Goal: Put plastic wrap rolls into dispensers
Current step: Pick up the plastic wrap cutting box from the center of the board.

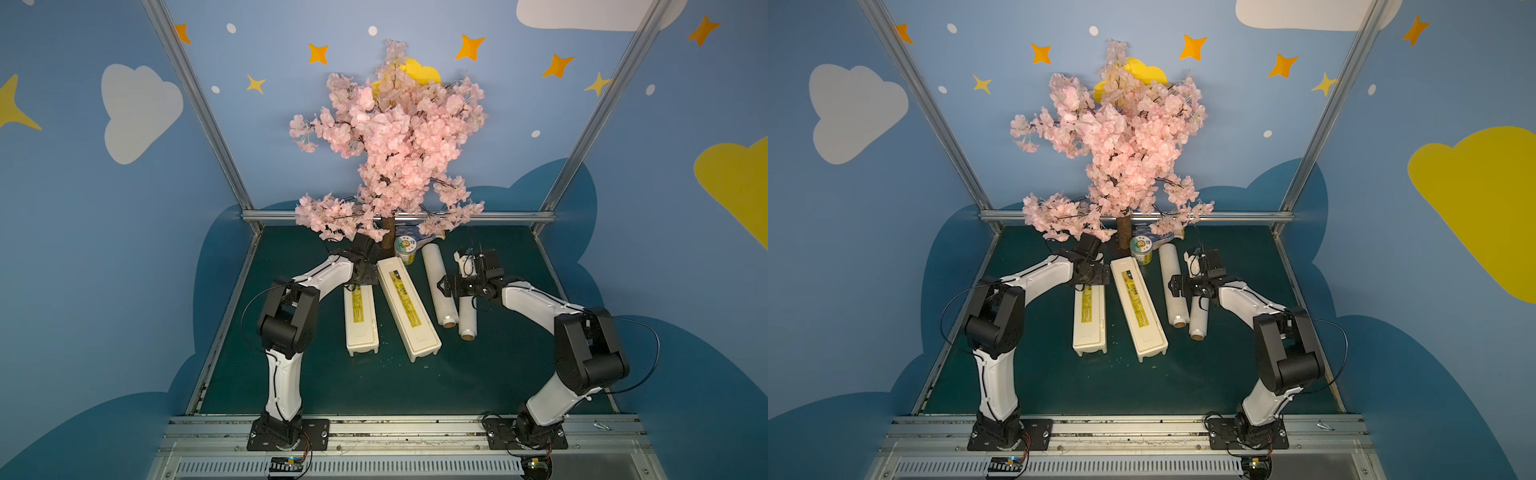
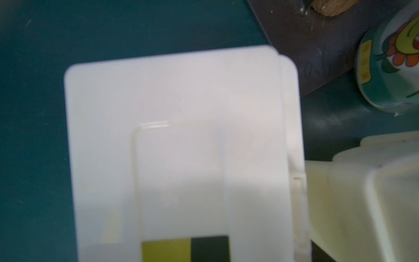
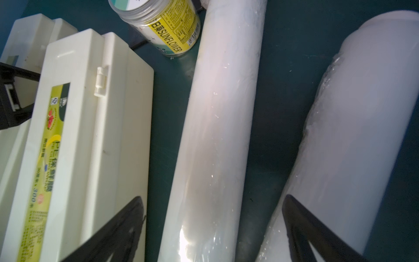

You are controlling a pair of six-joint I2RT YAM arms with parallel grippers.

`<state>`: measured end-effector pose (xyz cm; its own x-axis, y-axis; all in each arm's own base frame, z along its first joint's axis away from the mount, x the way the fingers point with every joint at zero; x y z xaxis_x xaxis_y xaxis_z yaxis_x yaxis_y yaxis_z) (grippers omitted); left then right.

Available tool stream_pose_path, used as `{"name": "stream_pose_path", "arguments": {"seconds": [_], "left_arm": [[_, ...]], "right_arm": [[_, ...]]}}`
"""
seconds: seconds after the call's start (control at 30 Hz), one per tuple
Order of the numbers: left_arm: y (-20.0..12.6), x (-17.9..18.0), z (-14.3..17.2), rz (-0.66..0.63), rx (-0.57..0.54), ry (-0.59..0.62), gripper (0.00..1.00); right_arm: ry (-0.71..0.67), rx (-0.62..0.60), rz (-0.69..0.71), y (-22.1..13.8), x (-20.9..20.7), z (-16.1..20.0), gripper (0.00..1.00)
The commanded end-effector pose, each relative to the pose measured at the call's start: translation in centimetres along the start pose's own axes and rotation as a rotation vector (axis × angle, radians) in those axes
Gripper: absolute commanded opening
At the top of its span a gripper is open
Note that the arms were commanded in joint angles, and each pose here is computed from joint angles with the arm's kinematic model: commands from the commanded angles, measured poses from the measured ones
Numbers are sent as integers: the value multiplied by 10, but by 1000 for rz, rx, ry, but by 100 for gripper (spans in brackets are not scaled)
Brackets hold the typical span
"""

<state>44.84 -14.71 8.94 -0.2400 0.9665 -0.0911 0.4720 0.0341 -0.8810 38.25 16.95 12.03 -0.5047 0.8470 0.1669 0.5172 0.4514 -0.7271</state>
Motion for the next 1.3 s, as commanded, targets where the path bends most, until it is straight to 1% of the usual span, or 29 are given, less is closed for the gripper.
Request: {"name": "stream_pose_path", "arguments": {"seconds": [0.0,0.13,0.23,0.33,0.4,0.5,0.53,0.57,0.7,0.77,0.83,0.9,0.97,1.03,1.1,1.17,1.27], "left_arm": [[-4,-5,-6,18,-10,46,98],[-6,-9,-14,61,-11,78,89],[-11,-12,-18,122,-7,123,81],[-24,-15,-20,206,-19,196,79],[-37,-18,-20,258,-28,266,80],[-54,-19,-19,323,-25,339,79],[-59,-19,-18,342,-24,356,77],[-64,-19,-16,367,-23,379,74],[-84,-7,-18,364,-58,396,73],[-98,-3,-19,392,-86,409,73],[-112,-3,-18,431,-105,436,74],[-126,-7,-13,494,-110,487,74],[-142,-18,-4,612,-100,545,73],[-155,-26,4,701,-107,594,73],[-163,-33,9,748,-123,625,73],[-171,-40,18,808,-116,671,73],[-176,-50,33,845,-114,777,73]], "right_arm": [[13,5,-14,4,4,-4,94],[0,-2,-38,5,8,-7,94],[-51,-34,-108,3,20,-13,94],[-145,-105,-203,-4,37,-20,94],[-228,-162,-288,-12,51,-24,94],[-328,-221,-354,-20,63,-29,94],[-357,-240,-365,-21,65,-30,94],[-396,-264,-390,-23,68,-32,94],[-496,-348,-444,-28,77,-44,94],[-548,-387,-515,-32,86,-50,94],[-569,-411,-563,-33,92,-57,94],[-583,-429,-608,-33,97,-64,94],[-606,-448,-651,-33,101,-70,94],[-648,-474,-686,-36,106,-73,94],[-670,-492,-713,-37,110,-76,94],[-689,-514,-736,-40,113,-78,94],[-700,-529,-773,-47,118,-81,95]]}}
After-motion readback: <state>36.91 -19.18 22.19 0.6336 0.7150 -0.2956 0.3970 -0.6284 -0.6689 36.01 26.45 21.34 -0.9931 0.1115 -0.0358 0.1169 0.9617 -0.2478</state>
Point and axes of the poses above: each gripper's point midway between its finger pads, its own y axis out along the fingers, its own x axis along the line the jaws close on, z = x × y, the point moved 3 cm from there along -y, back along the fingers, and after that the axes turned 12 degrees about -y, right-handed, at the moved point
